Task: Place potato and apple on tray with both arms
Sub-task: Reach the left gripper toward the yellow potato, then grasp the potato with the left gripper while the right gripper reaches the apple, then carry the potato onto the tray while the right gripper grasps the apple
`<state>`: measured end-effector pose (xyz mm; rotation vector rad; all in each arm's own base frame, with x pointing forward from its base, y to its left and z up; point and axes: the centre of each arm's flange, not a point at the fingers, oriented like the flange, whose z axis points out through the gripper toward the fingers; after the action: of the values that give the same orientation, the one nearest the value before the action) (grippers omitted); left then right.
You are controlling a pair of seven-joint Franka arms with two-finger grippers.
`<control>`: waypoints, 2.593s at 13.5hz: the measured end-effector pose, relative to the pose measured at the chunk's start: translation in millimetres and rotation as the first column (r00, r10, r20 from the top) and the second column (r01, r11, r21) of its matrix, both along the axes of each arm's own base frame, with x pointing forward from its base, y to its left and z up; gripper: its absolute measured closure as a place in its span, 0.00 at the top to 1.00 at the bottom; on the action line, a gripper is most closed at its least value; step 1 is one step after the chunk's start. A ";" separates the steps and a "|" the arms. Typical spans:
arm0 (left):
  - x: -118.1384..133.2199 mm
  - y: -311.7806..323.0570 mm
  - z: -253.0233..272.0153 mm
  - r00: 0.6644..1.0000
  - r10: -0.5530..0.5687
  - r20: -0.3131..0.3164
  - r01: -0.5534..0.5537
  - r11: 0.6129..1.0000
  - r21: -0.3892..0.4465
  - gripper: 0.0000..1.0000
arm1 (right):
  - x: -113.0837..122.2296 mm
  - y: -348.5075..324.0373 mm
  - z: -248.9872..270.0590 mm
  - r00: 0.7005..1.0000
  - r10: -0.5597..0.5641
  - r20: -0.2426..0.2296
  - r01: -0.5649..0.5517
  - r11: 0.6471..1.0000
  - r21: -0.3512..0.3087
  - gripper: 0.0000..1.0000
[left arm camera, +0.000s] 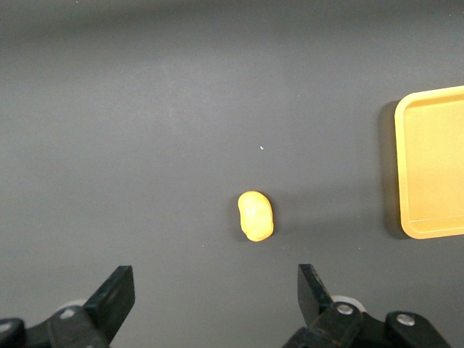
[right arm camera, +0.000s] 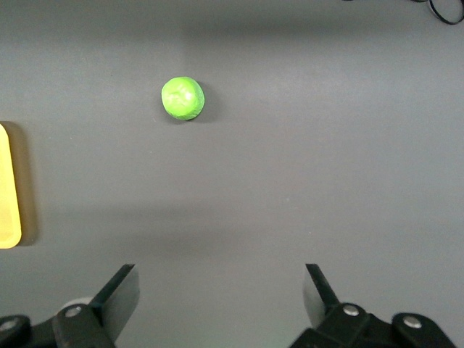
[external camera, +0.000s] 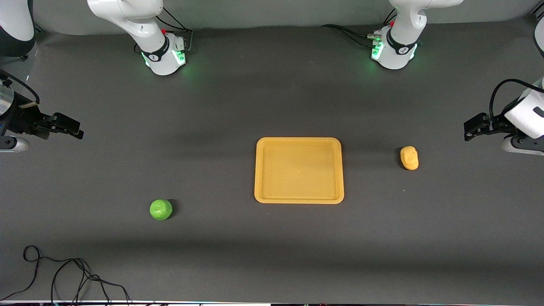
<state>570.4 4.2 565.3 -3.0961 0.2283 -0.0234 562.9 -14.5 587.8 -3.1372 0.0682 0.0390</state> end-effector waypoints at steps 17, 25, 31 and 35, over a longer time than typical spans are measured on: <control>-16.6 -6.5 -204.1 0.992 -0.007 -0.129 0.002 0.999 -0.039 1.00 | 4.1 34.4 -8.2 0.998 0.061 -0.012 -0.061 0.998 0.001 1.00; -30.4 -7.0 -386.1 0.967 0.026 -0.254 -0.040 0.998 -0.050 0.93 | 83.1 86.0 -36.0 0.989 0.134 0.059 -0.134 0.991 -0.005 1.00; -22.9 -11.4 -355.8 0.979 0.034 -0.202 -0.047 0.997 -0.059 0.59 | 135.8 113.9 -139.7 0.987 0.143 0.070 -0.143 0.990 -0.006 1.00; 11.8 -121.8 -289.8 0.990 0.110 -0.094 -0.123 0.981 -0.149 0.59 | 151.0 110.7 -240.3 0.990 0.123 0.069 -0.123 0.992 -0.009 1.00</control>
<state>582.1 -117.6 275.5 -3.2625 0.0492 0.0998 713.9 96.2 347.4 -3.1400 -0.1262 -0.0703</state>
